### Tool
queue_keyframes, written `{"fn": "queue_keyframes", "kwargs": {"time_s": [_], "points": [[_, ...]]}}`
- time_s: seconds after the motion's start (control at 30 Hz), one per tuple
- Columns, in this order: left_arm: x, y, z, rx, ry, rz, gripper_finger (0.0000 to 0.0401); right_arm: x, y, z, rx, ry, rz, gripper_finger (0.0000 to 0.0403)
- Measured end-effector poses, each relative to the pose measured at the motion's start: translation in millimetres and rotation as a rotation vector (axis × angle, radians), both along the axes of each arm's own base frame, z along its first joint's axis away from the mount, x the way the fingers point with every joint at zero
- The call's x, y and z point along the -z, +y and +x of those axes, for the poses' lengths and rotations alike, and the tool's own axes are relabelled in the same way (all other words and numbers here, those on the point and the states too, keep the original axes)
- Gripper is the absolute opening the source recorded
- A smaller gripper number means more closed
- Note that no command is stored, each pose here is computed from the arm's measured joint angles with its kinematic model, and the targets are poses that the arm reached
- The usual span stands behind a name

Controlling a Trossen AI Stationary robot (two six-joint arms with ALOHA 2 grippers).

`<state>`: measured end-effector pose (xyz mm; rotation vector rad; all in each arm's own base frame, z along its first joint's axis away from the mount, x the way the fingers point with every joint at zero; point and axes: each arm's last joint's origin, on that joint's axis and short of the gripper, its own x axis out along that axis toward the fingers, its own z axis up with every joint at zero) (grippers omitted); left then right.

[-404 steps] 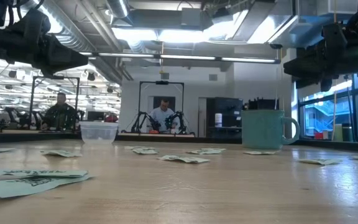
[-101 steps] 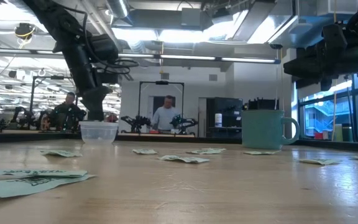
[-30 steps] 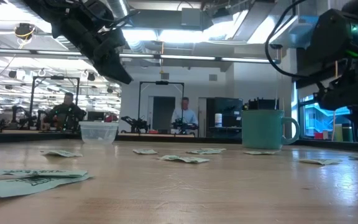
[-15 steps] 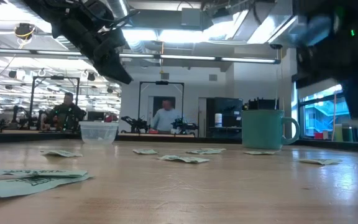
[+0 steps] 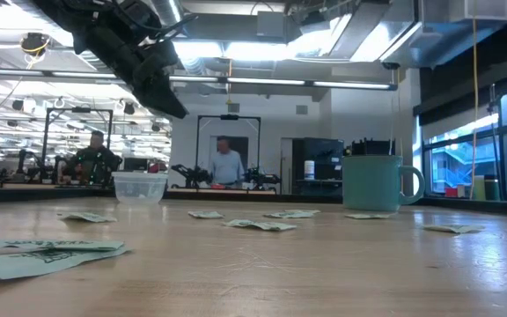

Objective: Pick and place Stevia / Truvia into bins
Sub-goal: Put the stevia packet into the bottom transparent container

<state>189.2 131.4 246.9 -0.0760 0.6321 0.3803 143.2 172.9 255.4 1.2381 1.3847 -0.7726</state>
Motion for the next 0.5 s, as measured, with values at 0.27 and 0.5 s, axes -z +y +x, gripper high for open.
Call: {"fn": "queue_keyframes", "kwargs": {"time_s": [0.27,0.5], "points": [[0.0,0.1,0.1,0.011,0.006,0.015,0.0079,32.7,46.6,-5.6,0.067,0.035,-0.008,0.0],[0.0,0.1,0.1,0.011,0.006,0.015,0.0077,56.5,59.2,2.3,0.055,0.049,-0.064,0.0]]}}
